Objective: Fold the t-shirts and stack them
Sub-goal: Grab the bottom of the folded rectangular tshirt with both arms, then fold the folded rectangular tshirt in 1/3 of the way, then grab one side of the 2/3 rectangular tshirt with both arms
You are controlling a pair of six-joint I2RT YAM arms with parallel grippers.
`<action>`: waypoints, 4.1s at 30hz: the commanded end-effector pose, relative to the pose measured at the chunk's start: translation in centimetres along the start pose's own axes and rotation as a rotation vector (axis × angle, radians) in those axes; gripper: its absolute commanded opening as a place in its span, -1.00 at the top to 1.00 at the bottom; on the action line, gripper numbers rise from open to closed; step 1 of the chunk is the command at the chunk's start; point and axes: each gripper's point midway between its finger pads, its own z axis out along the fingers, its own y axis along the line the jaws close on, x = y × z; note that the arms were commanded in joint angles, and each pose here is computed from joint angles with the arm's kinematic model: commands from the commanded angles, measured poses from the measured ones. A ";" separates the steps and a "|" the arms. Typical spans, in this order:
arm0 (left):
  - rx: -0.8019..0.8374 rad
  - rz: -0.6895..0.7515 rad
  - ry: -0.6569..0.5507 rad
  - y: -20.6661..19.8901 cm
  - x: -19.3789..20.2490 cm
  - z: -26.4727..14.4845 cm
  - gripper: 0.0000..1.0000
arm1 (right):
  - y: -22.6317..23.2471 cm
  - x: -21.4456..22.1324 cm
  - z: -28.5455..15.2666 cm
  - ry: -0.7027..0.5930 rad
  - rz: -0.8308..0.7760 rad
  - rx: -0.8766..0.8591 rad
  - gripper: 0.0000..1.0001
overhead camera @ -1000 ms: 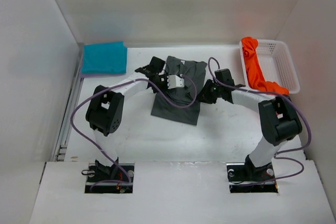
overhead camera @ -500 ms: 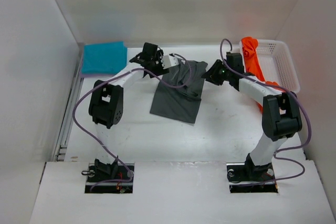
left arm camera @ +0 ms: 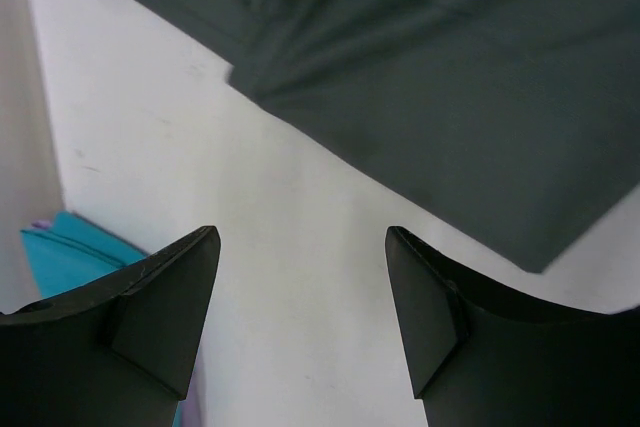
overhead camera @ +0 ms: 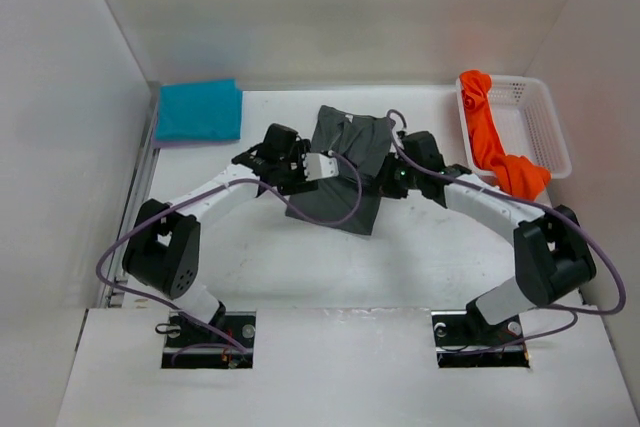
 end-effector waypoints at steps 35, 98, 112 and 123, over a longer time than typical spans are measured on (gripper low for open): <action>0.156 0.137 0.081 -11.2 3.0 2.8 -0.36 | -0.7 -5.8 0.8 -0.095 -0.062 0.100 0.33; 0.490 0.240 0.062 -25.3 3.5 -9.7 -0.18 | -3.4 23.9 -7.0 0.100 0.320 0.090 0.97; 0.463 0.300 0.055 -27.0 3.1 -6.2 -0.04 | -4.3 24.2 -7.2 0.096 0.356 0.100 0.96; 0.449 0.207 0.052 -25.9 2.0 -7.0 1.00 | -2.8 23.9 -8.2 0.103 0.330 0.071 0.97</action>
